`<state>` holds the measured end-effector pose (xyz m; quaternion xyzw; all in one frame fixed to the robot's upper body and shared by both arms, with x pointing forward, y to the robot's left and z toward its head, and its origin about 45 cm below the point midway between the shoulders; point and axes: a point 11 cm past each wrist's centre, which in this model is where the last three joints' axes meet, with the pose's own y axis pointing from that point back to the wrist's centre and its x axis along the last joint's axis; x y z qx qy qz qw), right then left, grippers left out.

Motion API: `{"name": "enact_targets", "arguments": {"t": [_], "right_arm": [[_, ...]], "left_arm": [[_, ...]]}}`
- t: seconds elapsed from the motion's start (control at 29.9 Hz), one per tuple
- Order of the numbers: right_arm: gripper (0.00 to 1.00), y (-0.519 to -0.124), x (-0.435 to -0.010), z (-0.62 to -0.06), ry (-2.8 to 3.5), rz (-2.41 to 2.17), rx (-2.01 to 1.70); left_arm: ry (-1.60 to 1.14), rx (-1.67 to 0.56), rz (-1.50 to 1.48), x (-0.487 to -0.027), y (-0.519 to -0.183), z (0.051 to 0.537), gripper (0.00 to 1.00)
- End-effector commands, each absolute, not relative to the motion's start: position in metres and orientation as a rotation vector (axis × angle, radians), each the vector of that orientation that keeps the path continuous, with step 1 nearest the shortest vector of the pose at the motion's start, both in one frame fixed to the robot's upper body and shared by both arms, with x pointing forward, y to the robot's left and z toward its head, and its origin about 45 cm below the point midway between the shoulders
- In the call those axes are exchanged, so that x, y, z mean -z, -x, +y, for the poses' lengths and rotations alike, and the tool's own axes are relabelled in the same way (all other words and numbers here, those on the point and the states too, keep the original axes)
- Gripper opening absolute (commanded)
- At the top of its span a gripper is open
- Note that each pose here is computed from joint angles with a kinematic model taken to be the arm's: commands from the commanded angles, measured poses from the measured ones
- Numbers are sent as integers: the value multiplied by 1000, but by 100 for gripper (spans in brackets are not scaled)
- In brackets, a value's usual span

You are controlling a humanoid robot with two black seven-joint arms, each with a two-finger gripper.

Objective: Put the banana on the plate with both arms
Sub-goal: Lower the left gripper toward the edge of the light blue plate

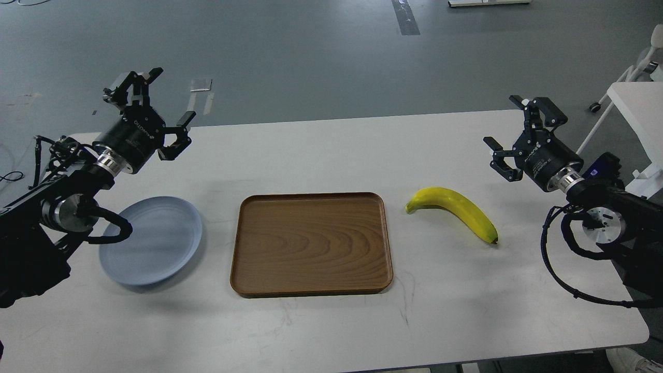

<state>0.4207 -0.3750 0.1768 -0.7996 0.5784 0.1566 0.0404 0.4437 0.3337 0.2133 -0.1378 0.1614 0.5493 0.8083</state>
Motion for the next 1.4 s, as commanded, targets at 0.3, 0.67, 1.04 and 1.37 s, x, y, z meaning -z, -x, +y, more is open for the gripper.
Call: {"name": "enact_targets", "arguments": {"t": [0.3, 0.67, 1.04, 1.37], "right_arm": [[100, -422, -180, -375, 2453, 1771, -470], [100, -421, -194, -399, 2482, 1817, -400], [100, -419, -196, -403, 2538, 1822, -360], [100, -422, -195, -394, 2532, 1800, -369]], "left_arm": [[285, -1193, 315, -222, -448, 344, 100], [266, -1195, 58, -294, -463, 379, 100], [-352, -754, -417, -315, -420, 345, 100], [-983, -319, -751, -258, -356, 379, 100]]}}
